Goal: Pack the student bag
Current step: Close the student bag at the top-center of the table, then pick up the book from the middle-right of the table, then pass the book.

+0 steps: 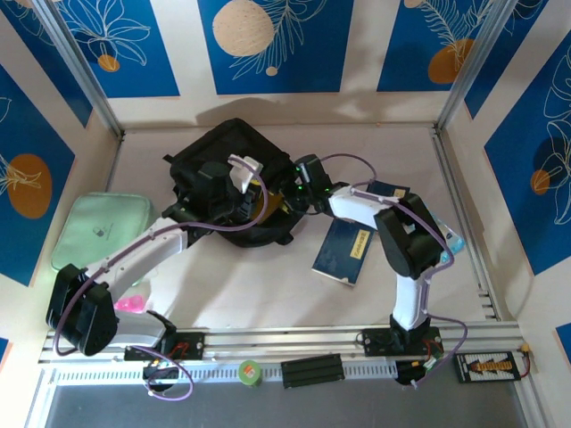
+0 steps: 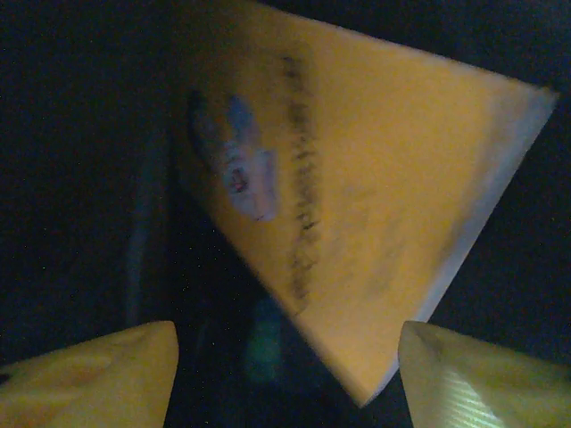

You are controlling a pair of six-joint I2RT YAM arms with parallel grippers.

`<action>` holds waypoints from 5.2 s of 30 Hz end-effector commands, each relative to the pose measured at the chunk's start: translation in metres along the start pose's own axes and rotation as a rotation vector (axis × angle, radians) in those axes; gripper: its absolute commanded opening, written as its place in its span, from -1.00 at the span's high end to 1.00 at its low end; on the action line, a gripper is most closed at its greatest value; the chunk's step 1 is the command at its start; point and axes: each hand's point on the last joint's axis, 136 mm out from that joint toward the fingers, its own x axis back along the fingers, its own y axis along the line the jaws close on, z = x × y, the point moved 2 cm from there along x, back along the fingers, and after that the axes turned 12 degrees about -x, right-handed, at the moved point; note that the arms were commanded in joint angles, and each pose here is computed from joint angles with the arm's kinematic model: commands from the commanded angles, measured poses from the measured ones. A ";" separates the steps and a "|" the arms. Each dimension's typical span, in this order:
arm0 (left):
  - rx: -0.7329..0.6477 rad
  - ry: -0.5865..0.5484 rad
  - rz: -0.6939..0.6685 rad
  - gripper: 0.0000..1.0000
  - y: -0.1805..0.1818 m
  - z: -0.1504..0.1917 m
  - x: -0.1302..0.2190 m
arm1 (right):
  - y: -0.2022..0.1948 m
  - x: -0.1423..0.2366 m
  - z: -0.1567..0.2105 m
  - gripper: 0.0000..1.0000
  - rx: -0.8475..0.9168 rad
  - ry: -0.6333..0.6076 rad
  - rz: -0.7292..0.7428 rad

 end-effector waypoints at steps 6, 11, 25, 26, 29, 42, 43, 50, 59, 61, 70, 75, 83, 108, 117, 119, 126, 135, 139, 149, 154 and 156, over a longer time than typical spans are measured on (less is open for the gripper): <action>-0.007 0.051 -0.058 1.00 0.009 0.021 0.004 | -0.019 0.075 -0.006 -0.34 0.112 -0.142 0.082; 0.008 0.124 -0.057 0.91 0.009 0.047 0.029 | -0.073 0.124 -0.028 -0.36 0.106 -0.262 0.224; 0.251 0.092 0.159 -0.52 -0.028 0.000 0.043 | -0.173 0.175 -0.061 -0.33 0.047 -0.372 0.540; 0.254 0.094 0.183 -0.52 -0.035 -0.006 0.038 | -0.178 0.180 -0.061 -0.33 0.055 -0.388 0.579; 0.272 0.112 0.233 -0.52 -0.056 -0.018 0.018 | -0.190 0.195 -0.064 -0.33 0.081 -0.427 0.649; 0.286 0.318 0.299 -0.49 -0.169 -0.002 -0.085 | -0.224 0.186 -0.058 0.24 0.019 -0.257 0.575; 0.289 0.335 0.295 -0.49 -0.174 0.002 -0.090 | -0.226 0.185 -0.057 0.25 0.013 -0.246 0.578; 0.239 0.576 0.259 -0.36 -0.191 0.059 -0.126 | -0.233 0.183 -0.051 0.29 -0.076 -0.216 0.599; 0.241 0.708 0.268 -0.20 -0.203 0.088 -0.147 | -0.232 0.186 -0.047 0.30 -0.121 -0.187 0.586; 0.252 0.726 0.280 -0.14 -0.206 0.092 -0.150 | -0.228 0.187 -0.044 0.30 -0.136 -0.170 0.574; 0.276 0.765 0.289 0.08 -0.212 0.104 -0.156 | -0.219 0.191 -0.024 0.22 -0.180 -0.114 0.527; 0.308 0.778 0.314 0.17 -0.218 0.106 -0.156 | -0.230 0.185 -0.022 0.36 -0.223 -0.095 0.555; 0.371 0.814 0.312 0.19 -0.220 0.115 -0.157 | -0.241 0.181 -0.022 0.44 -0.254 -0.095 0.602; 0.701 0.404 0.888 0.07 -0.228 -0.002 -0.123 | -0.235 0.179 -0.024 0.34 -0.292 -0.076 0.529; 0.689 0.472 0.868 0.27 -0.232 0.018 -0.117 | -0.236 0.183 -0.027 0.35 -0.306 -0.094 0.519; 0.671 0.510 0.839 0.31 -0.232 0.027 -0.119 | -0.237 0.182 -0.027 0.36 -0.307 -0.092 0.522; 0.610 0.584 0.748 0.43 -0.224 0.036 -0.123 | -0.238 0.184 -0.027 0.37 -0.309 -0.101 0.529; 0.537 0.450 0.613 1.00 -0.182 -0.005 -0.115 | -0.191 0.197 -0.034 0.02 -0.137 -0.154 0.326; 0.525 0.326 0.472 1.00 -0.133 -0.037 -0.099 | -0.149 0.212 -0.038 -0.19 -0.021 -0.202 0.161; 0.719 -0.045 0.201 1.00 -0.025 -0.097 -0.044 | -0.044 0.213 -0.024 -0.64 0.011 -0.071 -0.345; 0.813 -0.259 0.123 1.00 -0.002 -0.127 -0.016 | 0.003 0.209 -0.010 -0.85 -0.017 -0.017 -0.504; 0.821 -0.323 0.116 1.00 -0.003 -0.138 -0.007 | 0.019 0.206 -0.006 -0.94 -0.033 -0.016 -0.569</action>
